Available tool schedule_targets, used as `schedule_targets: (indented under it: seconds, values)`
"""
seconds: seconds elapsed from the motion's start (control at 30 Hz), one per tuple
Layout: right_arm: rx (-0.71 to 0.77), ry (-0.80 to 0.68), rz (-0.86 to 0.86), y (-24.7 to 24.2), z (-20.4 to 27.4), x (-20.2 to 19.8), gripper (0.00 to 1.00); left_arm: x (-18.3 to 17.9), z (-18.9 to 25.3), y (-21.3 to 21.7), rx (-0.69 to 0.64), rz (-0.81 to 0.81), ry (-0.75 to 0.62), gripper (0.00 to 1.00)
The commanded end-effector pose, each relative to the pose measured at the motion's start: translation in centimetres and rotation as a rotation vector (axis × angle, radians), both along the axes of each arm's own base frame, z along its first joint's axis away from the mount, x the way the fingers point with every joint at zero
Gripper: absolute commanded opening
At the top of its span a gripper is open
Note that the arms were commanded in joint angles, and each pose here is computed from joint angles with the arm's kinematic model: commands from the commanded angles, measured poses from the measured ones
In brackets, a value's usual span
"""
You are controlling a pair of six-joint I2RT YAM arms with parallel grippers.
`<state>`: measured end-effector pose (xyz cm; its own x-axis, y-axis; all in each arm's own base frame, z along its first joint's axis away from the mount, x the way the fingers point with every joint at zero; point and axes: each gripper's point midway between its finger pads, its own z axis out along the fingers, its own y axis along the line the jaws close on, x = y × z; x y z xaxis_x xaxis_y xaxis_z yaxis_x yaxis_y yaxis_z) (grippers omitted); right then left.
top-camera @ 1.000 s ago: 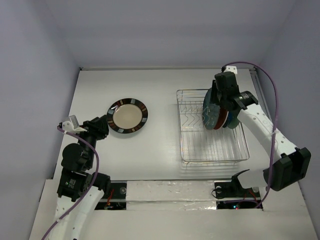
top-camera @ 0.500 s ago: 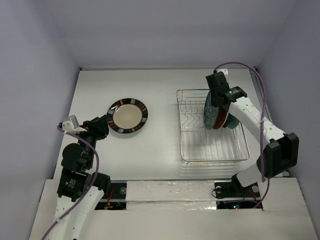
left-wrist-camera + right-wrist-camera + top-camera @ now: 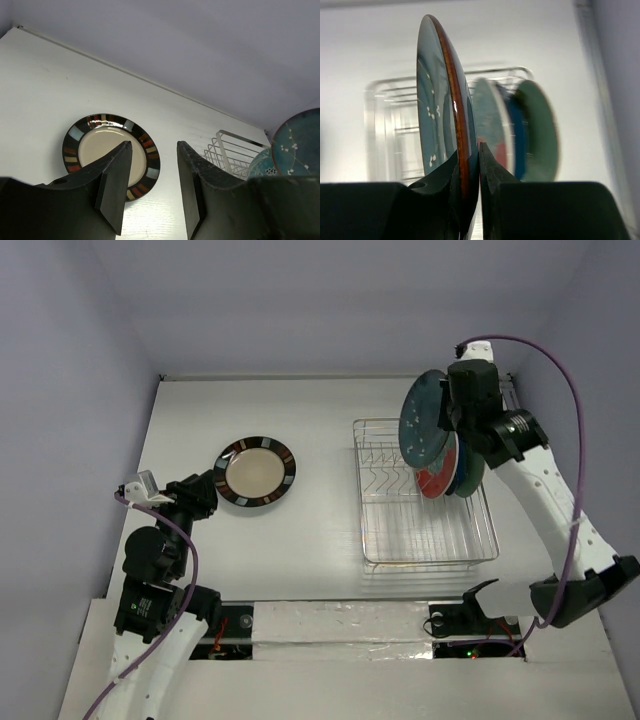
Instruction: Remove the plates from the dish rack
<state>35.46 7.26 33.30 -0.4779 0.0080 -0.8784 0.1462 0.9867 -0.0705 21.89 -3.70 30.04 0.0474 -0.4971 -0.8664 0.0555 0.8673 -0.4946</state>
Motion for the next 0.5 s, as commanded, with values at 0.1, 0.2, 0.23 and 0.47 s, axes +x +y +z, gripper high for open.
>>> schedule_targets:
  seconds: [0.1,0.2,0.23,0.47]
  values:
    - [0.537,-0.242,0.329,12.3,6.7,-0.2,0.0,0.4,0.8,-0.1,-0.006,0.001,-0.03,0.38]
    - [0.674,-0.202,0.405,18.4,4.7,0.5,0.0,0.6,0.8,-0.1,-0.002,0.001,-0.025,0.38]
    - [0.709,-0.197,0.424,20.5,3.9,1.6,0.0,0.6,0.8,-0.1,-0.003,0.001,-0.024,0.38]
    - [1.024,-0.098,0.548,30.7,0.7,3.5,0.0,0.8,0.5,-0.2,0.004,0.001,-0.009,0.38]
